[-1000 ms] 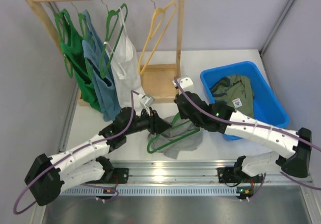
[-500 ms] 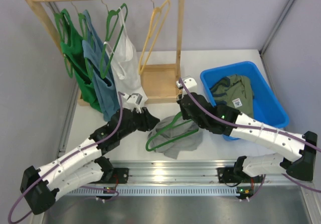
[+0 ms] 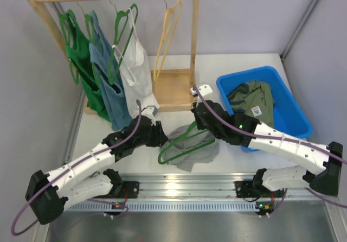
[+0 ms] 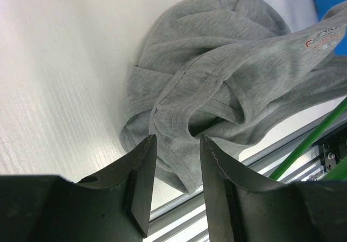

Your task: Place the tank top on the hanger

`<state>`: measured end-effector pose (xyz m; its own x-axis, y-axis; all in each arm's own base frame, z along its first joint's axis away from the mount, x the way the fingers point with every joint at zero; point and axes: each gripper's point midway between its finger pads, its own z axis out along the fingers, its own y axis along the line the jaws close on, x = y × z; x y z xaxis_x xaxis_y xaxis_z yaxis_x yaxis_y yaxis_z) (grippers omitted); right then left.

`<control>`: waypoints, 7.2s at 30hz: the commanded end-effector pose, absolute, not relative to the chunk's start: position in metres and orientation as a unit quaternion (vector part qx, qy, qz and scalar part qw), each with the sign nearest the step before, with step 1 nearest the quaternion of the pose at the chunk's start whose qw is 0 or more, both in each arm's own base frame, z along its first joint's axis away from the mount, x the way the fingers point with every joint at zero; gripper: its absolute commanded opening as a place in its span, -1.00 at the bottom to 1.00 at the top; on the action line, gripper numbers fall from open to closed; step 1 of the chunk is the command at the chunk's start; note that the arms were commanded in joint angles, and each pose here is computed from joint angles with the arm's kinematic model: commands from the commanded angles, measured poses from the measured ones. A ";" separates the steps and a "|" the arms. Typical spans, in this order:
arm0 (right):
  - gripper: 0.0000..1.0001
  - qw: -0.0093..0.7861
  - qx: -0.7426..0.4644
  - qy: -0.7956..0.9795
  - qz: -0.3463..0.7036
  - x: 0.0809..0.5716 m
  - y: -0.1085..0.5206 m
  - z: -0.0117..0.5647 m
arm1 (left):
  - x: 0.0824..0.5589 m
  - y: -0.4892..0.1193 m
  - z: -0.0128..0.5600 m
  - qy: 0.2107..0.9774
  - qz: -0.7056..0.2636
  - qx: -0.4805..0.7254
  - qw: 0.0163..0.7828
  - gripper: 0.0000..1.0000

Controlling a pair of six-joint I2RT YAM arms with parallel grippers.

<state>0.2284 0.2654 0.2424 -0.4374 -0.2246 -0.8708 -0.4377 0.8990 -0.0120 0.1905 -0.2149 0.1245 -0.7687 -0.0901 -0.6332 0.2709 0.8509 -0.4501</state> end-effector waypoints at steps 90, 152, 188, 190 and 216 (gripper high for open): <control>-1.00 0.579 -0.006 0.813 -0.063 0.268 0.197 0.276 | 0.176 -0.217 0.173 0.901 -0.293 0.026 0.319 -1.00; -1.00 0.630 -0.004 0.776 0.020 0.248 0.244 0.346 | 0.217 -0.249 0.323 0.841 -0.333 0.016 0.425 0.03; -1.00 0.632 -0.066 0.768 0.083 0.230 0.232 0.385 | 0.188 -0.282 0.312 0.764 -0.330 0.360 0.421 0.15; -1.00 0.632 -0.068 0.767 0.082 0.230 0.232 0.385 | 0.187 -0.282 0.310 0.761 -0.328 0.370 0.420 0.15; -1.00 0.628 -0.080 0.767 0.101 0.230 0.247 0.408 | 0.182 -0.282 0.315 0.728 -0.336 0.400 0.443 -0.99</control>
